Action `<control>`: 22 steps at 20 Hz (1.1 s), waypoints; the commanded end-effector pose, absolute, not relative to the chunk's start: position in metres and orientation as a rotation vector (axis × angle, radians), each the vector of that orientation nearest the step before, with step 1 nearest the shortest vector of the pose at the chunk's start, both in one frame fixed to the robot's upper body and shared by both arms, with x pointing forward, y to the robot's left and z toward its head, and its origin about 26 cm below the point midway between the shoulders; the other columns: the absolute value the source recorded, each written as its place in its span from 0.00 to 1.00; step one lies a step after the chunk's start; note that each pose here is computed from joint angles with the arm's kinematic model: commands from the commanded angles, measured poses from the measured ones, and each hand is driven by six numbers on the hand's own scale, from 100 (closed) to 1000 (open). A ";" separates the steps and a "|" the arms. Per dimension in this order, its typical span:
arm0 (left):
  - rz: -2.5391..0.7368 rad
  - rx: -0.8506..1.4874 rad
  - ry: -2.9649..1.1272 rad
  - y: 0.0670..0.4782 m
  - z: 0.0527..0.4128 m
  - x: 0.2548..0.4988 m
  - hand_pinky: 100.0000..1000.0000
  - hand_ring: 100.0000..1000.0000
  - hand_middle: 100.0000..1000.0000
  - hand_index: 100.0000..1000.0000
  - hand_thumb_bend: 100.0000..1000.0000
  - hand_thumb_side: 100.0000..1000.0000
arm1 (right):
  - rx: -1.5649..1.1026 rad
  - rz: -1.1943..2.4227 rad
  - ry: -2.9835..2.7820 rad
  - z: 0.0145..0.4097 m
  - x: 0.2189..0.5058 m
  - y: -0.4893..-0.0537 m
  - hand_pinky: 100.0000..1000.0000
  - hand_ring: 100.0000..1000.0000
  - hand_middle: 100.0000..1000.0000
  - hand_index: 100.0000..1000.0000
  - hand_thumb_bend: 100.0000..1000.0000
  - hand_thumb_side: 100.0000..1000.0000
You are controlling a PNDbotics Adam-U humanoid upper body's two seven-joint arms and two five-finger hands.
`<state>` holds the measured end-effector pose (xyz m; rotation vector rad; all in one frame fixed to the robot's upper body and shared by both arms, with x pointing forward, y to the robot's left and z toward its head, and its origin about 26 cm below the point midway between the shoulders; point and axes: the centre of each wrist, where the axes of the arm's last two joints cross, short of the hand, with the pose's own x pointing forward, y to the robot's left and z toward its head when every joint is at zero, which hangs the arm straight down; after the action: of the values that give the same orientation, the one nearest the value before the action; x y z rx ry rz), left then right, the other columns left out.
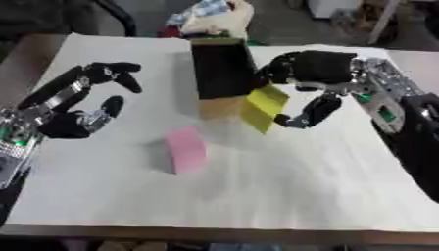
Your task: Pick up objects on the table and place them in the box.
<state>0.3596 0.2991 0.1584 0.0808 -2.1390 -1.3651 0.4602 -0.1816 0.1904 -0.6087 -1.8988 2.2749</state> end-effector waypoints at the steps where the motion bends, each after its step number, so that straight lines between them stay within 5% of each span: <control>1: -1.390 0.085 -2.176 0.295 0.172 0.360 0.72 0.67 0.60 0.94 0.00 0.74 | -0.714 2.232 -1.928 0.210 0.466 -0.179 0.87 0.82 0.85 0.70 0.13 0.36; 22: -1.420 0.029 -2.230 0.278 0.184 0.364 0.72 0.67 0.60 0.94 0.00 0.73 | -1.133 1.791 -1.694 0.181 0.497 -0.158 0.85 0.81 0.84 0.75 0.08 0.33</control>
<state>0.3641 0.2806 0.1713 0.0189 -2.1984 -1.3949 0.4932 -0.1571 0.1659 -1.0651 -1.6889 1.8241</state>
